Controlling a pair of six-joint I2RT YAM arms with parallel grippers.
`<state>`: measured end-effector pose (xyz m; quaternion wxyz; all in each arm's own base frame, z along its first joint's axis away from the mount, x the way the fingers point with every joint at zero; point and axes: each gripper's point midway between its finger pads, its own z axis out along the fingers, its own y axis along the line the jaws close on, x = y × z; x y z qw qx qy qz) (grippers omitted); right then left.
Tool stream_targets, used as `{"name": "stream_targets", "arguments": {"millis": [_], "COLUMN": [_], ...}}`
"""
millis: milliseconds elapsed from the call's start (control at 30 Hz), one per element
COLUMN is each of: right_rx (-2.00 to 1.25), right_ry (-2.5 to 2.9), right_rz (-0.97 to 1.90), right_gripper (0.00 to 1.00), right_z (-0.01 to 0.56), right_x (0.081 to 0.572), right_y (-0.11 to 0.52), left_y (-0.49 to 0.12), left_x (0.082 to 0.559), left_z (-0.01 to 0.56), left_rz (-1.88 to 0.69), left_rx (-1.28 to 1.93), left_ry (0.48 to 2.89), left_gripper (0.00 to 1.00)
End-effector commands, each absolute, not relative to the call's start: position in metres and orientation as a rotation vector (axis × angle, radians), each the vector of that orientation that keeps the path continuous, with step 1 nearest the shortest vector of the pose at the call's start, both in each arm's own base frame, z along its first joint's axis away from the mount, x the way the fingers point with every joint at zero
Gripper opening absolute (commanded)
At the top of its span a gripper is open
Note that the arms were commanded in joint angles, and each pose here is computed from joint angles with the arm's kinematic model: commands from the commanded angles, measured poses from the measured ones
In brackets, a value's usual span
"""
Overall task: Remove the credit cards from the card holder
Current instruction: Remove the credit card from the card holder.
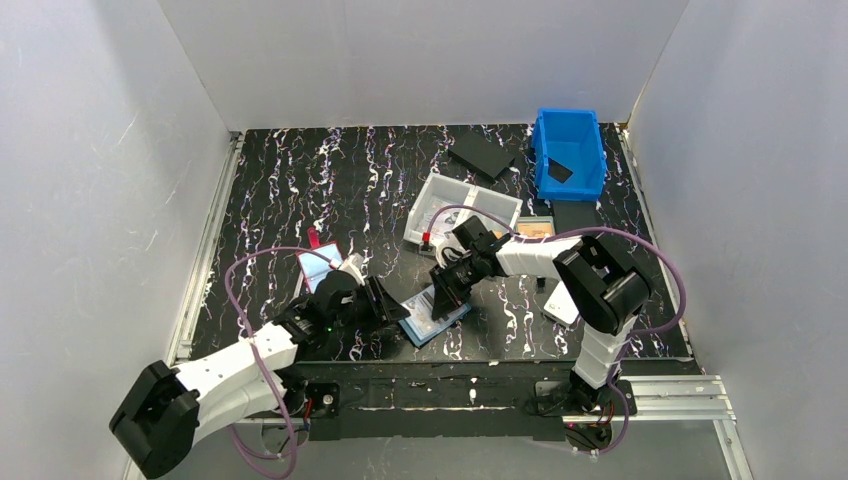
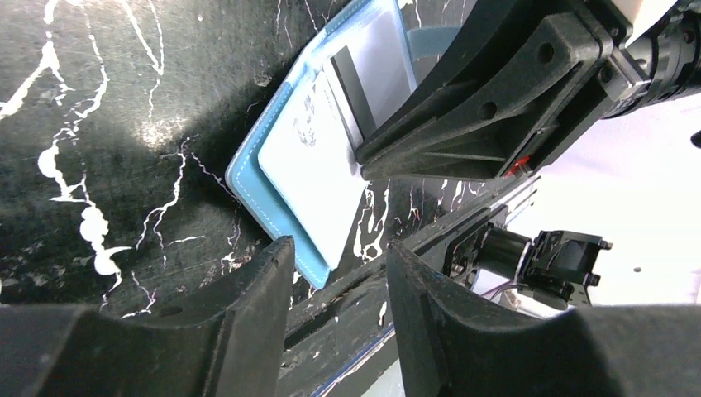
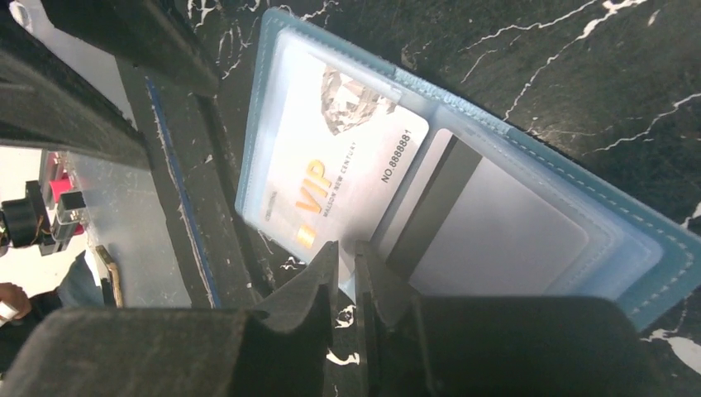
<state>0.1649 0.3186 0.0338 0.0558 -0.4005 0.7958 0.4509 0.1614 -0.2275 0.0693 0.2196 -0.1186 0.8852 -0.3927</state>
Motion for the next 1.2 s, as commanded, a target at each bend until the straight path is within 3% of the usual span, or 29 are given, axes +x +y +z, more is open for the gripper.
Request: {"name": "stream_targets", "arguments": {"millis": [0,400,633,1167], "right_rx": [-1.221,-1.223,-1.224,-1.227], "right_ry": [2.439,2.443,2.447,2.454], "right_rz": [1.312,1.298,1.304,1.300], "right_gripper": [0.22,0.22,0.22,0.22], "right_z": [0.024,0.022,0.022,0.022], "right_x": [0.172,0.173,0.172,0.172], "right_y": [0.319,0.318,0.318,0.317], "left_y": [-0.247,-0.253,-0.243,-0.233], "left_x": [0.165,0.168,0.164,0.162], "left_z": [0.083,0.065,0.037,0.030], "left_rz": [-1.204,-1.189,-1.104,-0.992], "left_rx": [-0.316,-0.390,-0.530,-0.544], "left_ry": [2.426,2.439,2.514,2.557], "left_gripper": [0.40,0.35,0.37,0.41]}}
